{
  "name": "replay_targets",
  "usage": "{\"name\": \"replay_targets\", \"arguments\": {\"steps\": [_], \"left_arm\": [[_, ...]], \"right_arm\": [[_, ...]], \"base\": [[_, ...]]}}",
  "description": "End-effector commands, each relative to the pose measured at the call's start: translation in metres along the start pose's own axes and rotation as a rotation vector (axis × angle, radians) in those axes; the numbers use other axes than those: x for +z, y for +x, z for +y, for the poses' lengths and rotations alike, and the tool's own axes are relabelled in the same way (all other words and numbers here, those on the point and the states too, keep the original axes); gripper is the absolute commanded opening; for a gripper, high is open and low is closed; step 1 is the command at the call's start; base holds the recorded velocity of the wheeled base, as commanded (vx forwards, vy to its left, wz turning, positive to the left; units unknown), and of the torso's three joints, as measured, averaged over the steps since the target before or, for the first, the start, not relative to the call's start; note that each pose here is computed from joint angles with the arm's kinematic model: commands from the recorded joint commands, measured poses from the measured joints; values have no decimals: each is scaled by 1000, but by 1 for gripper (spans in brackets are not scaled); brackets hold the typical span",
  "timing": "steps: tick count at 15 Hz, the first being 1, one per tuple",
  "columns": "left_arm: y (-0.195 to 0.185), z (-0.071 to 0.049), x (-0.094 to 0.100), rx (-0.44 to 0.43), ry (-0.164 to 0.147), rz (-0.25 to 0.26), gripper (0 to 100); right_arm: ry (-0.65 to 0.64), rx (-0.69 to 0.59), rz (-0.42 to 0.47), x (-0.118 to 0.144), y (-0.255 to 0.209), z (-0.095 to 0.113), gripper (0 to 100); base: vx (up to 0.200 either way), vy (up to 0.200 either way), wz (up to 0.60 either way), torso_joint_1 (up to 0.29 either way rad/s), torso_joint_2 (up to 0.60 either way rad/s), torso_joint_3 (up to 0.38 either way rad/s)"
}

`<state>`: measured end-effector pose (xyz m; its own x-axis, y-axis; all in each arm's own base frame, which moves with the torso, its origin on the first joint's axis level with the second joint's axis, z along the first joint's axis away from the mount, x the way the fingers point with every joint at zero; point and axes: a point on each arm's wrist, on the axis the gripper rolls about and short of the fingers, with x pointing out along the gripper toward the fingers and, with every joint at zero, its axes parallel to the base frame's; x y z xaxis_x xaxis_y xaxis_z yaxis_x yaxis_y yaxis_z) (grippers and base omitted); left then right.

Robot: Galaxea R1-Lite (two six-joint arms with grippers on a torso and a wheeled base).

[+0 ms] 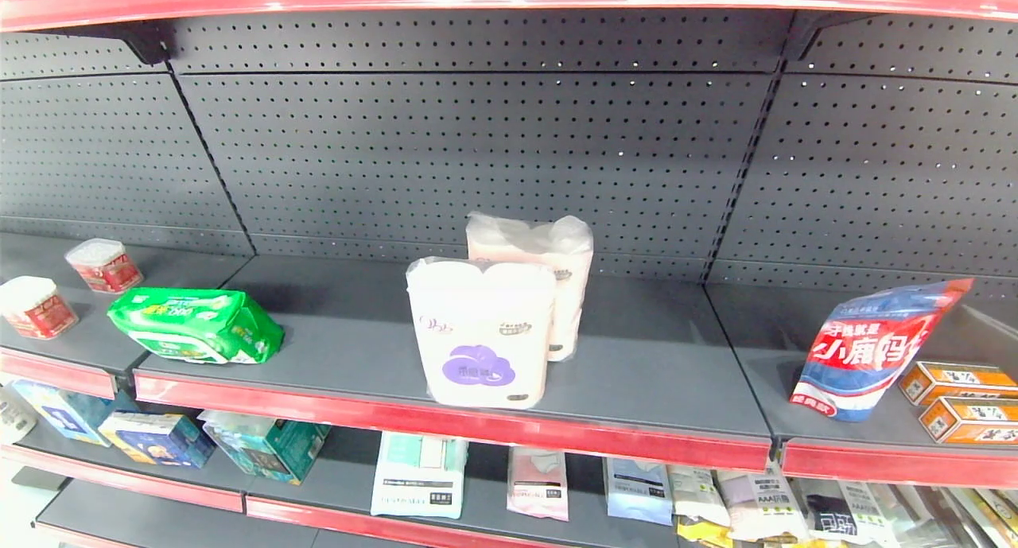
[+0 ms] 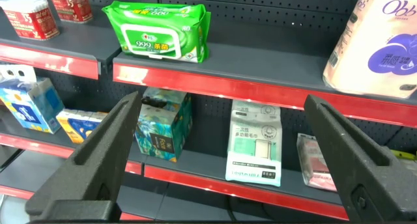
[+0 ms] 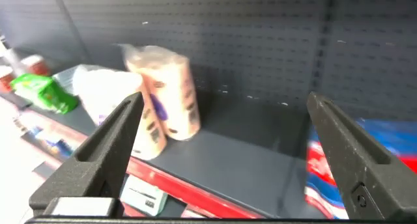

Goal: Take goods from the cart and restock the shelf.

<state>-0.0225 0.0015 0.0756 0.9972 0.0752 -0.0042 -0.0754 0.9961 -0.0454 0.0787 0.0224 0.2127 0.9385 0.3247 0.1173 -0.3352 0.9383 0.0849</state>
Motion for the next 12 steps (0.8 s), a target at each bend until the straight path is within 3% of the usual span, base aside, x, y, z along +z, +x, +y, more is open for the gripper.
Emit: {"name": "replay_targets", "arguments": {"steps": [1,7,10,12], "left_arm": [[0,0,0,1,0,0,100],[0,0,0,1,0,0,100],[0,0,0,1,0,0,100],[0,0,0,1,0,0,100]], "right_arm": [[-2,-44,-44,4,-12,-4,100],[-76,-16,-101,7,-31,0,100],[-184,-93,-109,-15,-53,-1,100],[-195,-101,-151,-16,-63,1,100]], "base": [[0,0,0,0,0,0],[0,0,0,0,0,0],[0,0,0,0,0,0],[0,0,0,0,0,0]]}}
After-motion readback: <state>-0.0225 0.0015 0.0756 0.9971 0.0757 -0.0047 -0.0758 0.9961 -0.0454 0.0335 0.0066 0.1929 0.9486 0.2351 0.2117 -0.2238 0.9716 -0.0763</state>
